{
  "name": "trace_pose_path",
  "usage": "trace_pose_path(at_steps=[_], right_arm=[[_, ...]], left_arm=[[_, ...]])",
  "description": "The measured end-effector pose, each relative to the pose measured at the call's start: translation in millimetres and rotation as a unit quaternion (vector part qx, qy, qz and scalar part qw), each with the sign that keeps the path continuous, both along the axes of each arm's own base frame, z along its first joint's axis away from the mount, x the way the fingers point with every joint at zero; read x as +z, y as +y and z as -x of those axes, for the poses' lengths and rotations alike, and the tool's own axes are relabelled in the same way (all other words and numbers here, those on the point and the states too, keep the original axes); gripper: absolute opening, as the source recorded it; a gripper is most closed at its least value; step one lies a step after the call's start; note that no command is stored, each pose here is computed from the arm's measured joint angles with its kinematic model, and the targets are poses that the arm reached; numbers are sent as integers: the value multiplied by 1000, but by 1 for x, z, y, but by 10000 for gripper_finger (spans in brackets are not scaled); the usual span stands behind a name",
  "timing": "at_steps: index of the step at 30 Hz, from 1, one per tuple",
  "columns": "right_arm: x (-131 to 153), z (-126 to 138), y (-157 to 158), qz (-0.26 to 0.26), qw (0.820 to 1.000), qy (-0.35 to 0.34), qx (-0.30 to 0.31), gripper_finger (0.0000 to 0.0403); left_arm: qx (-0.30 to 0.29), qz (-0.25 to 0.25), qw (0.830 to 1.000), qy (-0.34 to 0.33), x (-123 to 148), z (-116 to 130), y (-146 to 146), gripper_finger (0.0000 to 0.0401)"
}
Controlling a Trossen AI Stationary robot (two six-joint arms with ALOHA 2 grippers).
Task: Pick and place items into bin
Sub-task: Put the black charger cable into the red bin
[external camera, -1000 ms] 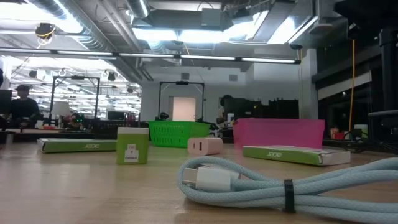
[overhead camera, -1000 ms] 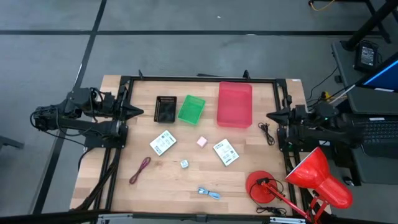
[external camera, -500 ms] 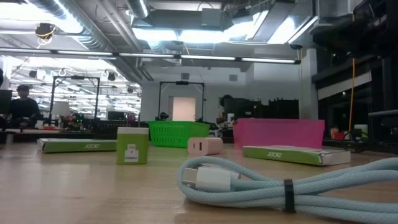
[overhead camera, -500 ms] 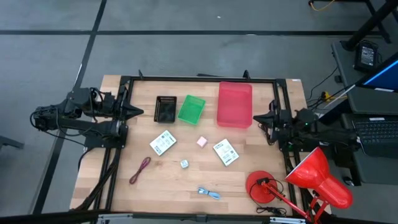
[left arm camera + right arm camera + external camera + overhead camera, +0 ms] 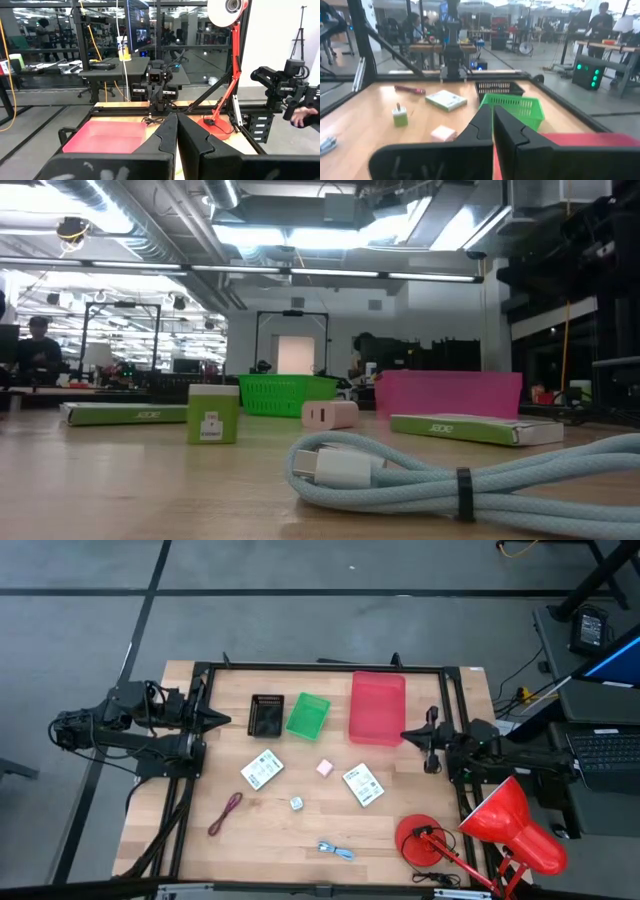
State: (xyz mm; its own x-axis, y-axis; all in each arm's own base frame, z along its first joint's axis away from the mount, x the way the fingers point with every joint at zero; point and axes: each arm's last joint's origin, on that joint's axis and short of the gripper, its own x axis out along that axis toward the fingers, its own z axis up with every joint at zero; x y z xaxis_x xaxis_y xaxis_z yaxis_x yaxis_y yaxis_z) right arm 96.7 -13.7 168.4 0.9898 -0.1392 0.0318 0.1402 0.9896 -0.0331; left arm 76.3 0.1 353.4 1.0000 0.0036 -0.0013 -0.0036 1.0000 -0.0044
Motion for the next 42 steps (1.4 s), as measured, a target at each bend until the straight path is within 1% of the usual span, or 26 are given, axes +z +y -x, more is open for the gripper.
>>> trace_pose_path(at_steps=[3,5,16,18,20,21,23,25,30,33,37,40,42], right_arm=[[0,0,0,65,998,8,-5,0],[0,0,0,91,996,12,-7,0],[0,0,0,84,996,12,-6,0],[0,0,0,55,998,8,-5,0],[0,0,0,22,1000,3,-4,0],[0,0,0,13,1000,2,-4,0],[1,0,0,19,1000,-4,-4,0],[5,0,0,38,999,-20,-6,0],[16,2,0,49,996,-75,-8,0],[19,3,0,51,994,-94,-9,0],[21,3,0,52,993,-103,-9,0],[21,3,0,52,993,-103,-9,0],[21,3,0,54,993,-103,-9,0]], left_arm=[[0,0,1000,0,0,0,0,6],[0,0,1000,0,0,0,0,6],[0,0,1000,0,0,0,0,6],[0,1,1000,0,0,0,0,6],[2,-18,1000,2,-1,0,0,6],[2,-23,1000,4,-2,-1,0,6],[4,-25,1000,16,-10,-4,0,6],[3,-22,999,24,-22,-11,0,6],[2,-22,1000,17,-59,-30,0,6],[2,-19,1000,6,-77,-37,0,6],[-3,-2,1000,4,-93,-39,0,6],[-16,0,1000,1,-102,-35,-1,6],[-16,0,1000,-13,-105,-32,-1,6]])
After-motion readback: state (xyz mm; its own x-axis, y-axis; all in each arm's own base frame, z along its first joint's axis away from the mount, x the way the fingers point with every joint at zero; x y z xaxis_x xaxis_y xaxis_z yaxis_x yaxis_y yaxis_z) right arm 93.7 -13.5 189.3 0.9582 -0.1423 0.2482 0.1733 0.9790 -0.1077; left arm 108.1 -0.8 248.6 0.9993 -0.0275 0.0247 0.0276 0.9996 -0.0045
